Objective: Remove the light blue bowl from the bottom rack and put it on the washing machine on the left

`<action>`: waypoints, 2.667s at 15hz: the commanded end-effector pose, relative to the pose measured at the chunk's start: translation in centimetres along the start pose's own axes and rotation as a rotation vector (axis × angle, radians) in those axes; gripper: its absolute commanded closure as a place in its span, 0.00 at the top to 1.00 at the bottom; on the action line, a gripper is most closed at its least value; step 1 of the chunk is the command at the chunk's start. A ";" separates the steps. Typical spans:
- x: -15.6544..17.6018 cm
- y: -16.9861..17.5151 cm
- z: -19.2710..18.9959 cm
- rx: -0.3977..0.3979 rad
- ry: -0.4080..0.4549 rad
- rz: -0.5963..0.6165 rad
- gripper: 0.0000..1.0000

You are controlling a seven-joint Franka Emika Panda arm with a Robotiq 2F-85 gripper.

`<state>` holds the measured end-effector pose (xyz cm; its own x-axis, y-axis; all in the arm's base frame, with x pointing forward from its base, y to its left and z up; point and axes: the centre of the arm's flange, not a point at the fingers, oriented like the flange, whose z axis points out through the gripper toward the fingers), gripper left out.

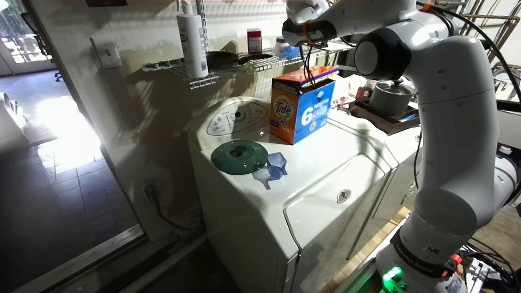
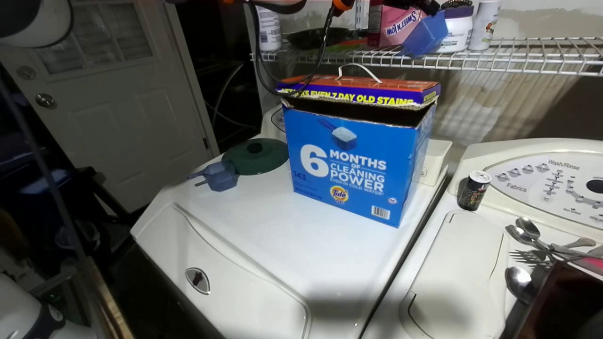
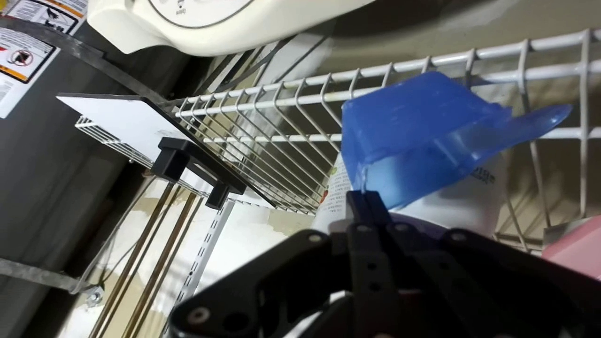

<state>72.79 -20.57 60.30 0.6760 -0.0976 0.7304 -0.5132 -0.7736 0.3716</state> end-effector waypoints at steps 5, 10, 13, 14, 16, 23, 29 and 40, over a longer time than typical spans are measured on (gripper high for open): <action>1.7 0.9 -2.8 -0.025 0.065 0.052 0.00; 2.2 3.7 -5.3 -0.013 0.086 0.107 0.00; 2.5 5.5 -7.1 0.000 0.116 0.146 0.00; 2.4 6.0 -7.7 0.015 0.120 0.159 0.00; 2.4 6.7 -9.1 0.059 0.126 0.181 0.00; 0.6 9.6 -16.3 0.290 0.179 0.353 0.00; -3.4 10.8 -20.5 0.488 0.077 0.527 0.00; -6.1 8.0 -21.5 0.670 -0.093 0.639 0.01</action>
<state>53.17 -12.74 71.15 0.4251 -0.6571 0.6224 -0.4100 -0.7529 -0.5148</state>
